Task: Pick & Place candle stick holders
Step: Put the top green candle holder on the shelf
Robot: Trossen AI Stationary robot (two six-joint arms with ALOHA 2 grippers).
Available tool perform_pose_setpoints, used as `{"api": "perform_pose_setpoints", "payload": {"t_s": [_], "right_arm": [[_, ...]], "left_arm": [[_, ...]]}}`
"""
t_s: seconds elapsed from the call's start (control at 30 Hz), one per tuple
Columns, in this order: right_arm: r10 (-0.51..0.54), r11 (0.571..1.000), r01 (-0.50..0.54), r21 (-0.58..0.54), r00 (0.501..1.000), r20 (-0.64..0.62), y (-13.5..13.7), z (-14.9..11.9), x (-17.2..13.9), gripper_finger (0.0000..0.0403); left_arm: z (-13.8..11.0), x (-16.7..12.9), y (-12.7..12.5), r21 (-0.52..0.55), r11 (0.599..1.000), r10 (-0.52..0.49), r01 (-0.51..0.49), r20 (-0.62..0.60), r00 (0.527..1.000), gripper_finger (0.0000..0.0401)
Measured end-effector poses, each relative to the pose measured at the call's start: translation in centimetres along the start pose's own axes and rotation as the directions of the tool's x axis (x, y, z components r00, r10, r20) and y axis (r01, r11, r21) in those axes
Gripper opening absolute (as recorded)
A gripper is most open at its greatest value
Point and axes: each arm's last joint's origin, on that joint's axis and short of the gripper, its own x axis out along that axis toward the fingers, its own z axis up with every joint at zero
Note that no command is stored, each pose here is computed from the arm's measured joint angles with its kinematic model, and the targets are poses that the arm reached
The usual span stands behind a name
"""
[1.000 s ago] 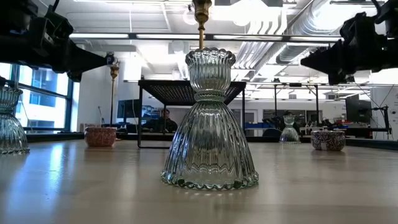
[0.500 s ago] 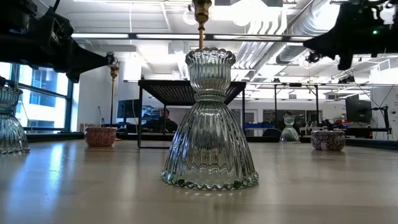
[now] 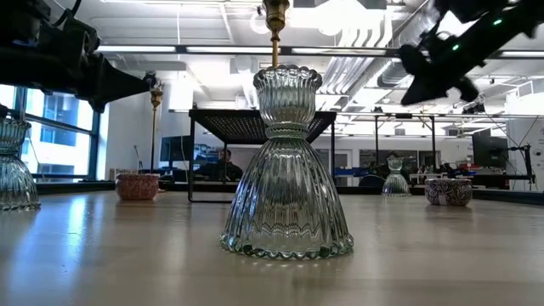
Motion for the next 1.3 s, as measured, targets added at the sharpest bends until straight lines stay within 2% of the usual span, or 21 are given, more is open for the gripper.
{"api": "perform_pose_setpoints", "payload": {"t_s": [0.1, 0.23, 0.33, 0.5, 0.63, 0.73, 0.87, 1.13, 1.3], "right_arm": [[0.018, 0.999, -0.014, 0.051, 0.997, -0.069, -1.2, 1.4, 1.8, 0.0], [-0.014, 0.992, 0.03, 0.124, 0.992, -0.127, -3.1, 2.8, 3.8, 0.0003], [-0.058, 0.986, 0.08, 0.149, 0.987, -0.147, -3.8, 3.6, 5.1, 0.0026], [-0.115, 0.98, 0.143, 0.135, 0.973, -0.198, -3.9, 4.1, 7.2, 0.0107], [-0.243, 0.958, 0.271, 0.094, 0.941, -0.234, -4.1, 4.1, 8.9, 0.0187], [-0.286, 0.937, 0.326, 0.123, 0.922, -0.262, -4.5, 4.4, 10.1, 0.0241], [-0.316, 0.921, 0.366, 0.132, 0.902, -0.295, -5.3, 4.5, 11.4, 0.0288], [-0.359, 0.913, 0.403, 0.063, 0.867, -0.346, -6.0, 3.4, 13.2, 0.0297], [-0.359, 0.917, 0.395, 0.044, 0.871, -0.335, -6.1, 3.2, 14.2, 0.0296]], "left_arm": [[0.0, 0.0, 0.0, 0.007, 1.0, 0.007, -0.007, 0.002, 1.0, 0.0003], [0.2, 0.0, 0.0, 0.02, 1.0, 0.011, -0.011, 0.017, 1.0, 0.0003], [0.3, 0.0, 0.0, 0.027, 1.0, 0.012, -0.013, 0.028, 1.0, 0.0003], [0.1, 0.0, 0.0, 0.023, 1.0, 0.015, -0.015, 0.016, 1.0, 0.0003], [0.1, 0.0, 0.0, 0.013, 1.0, -0.002, 0.002, 0.012, 1.0, 0.0003], [0.1, 0.0, 0.0, 0.013, 1.0, -0.004, 0.004, 0.012, 1.0, 0.0003], [0.1, 0.0, 0.0, 0.02, 1.0, -0.004, 0.004, 0.012, 1.0, 0.0003], [0.1, 0.0, 0.0, 0.051, 0.999, -0.004, 0.004, 0.012, 1.0, 0.0003], [0.1, 0.0, 0.0, 0.049, 0.999, -0.005, 0.004, 0.009, 1.0, 0.0003]]}}
